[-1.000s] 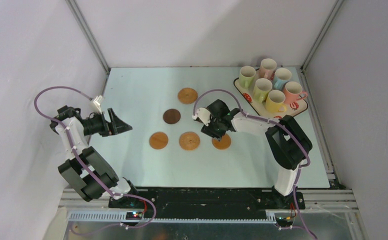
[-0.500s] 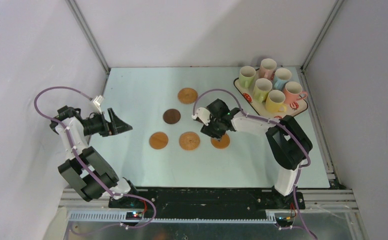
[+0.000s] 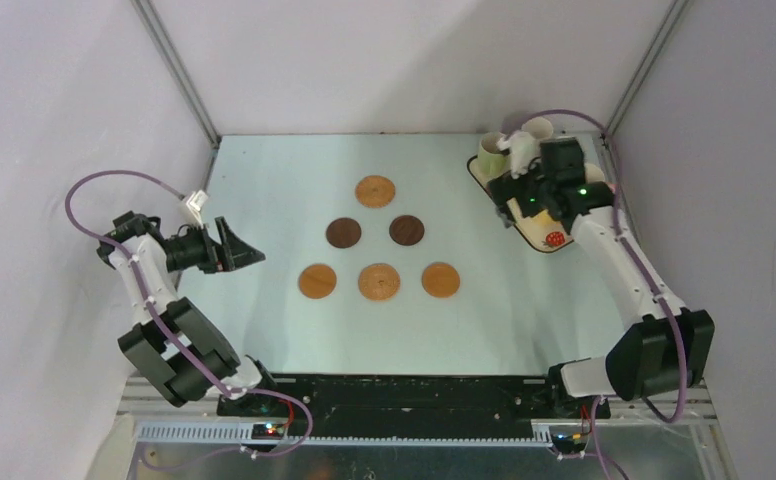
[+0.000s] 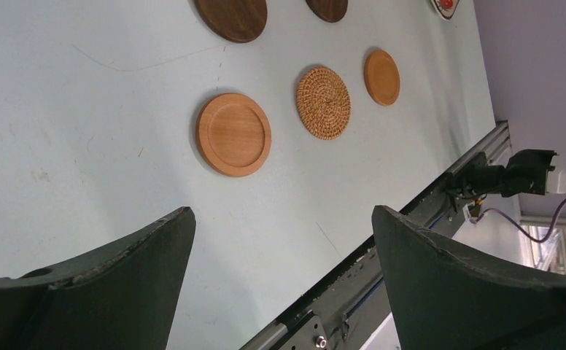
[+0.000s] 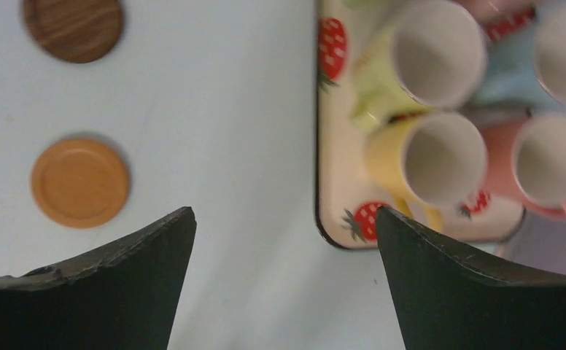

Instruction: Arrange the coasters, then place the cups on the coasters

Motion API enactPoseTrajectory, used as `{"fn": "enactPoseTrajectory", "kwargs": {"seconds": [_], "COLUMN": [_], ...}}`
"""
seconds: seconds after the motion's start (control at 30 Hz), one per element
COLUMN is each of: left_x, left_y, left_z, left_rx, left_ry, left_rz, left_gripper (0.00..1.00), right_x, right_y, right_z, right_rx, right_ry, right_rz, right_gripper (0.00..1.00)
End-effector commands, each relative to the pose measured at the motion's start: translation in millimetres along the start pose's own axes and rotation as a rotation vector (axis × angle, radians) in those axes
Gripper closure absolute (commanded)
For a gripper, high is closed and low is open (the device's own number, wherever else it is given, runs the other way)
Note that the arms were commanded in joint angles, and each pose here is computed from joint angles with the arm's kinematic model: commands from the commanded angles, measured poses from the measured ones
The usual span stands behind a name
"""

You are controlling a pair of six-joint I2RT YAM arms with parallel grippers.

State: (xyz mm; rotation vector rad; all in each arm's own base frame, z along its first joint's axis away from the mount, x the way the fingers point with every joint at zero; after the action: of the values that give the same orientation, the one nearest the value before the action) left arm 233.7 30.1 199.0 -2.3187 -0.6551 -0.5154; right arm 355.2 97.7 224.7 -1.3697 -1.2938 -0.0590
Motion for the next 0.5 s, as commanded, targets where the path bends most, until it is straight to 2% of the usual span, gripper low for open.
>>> {"fn": "enactPoseTrajectory", "kwargs": {"seconds": [0.0, 0.1, 0.3, 0.47], "left_x": [9.5, 8.8, 6.5, 5.9], "left_y": [-12.9, -15.1, -17.5, -17.5], "left_z": [-25.6, -30.5, -35.5, -37.2], "left_rx": [-0.031, -0.025, -0.013, -0.022], "left_ry": [0.119, 0.149, 0.18, 0.178], "left_rz": [-0.058, -0.068, -0.08, -0.08], "left_gripper": [0.02, 0.02, 0.02, 0.02], "right_x": [-25.2, -48.2, -70.5, -86.8], "right_y": [-25.2, -30.9, -24.8, -1.1], "right_z": [-30.4, -55.4, -83.2, -94.1], "right_rx": [-0.074, -0.13, -0.143, -0.112], "right_ry": [0.238, 0.316, 0.348, 0.302], "right_rz": [0.028, 0.039, 0.035, 0.086], "right_gripper": [0.01, 0.01, 0.03, 0.14]}}
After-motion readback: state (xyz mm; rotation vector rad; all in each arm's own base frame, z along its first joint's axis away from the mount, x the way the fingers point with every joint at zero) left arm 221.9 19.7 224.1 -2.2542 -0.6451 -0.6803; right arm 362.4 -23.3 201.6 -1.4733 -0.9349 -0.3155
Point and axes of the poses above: each gripper's point midway between its finger pads, its own y axis out along the fingers, its own z axis along the line the jaws close on, x = y × z, the point moved 2 cm from there along -y, back along the fingers, and after that the axes turned 9 degrees about -y, right-handed, at the moved point
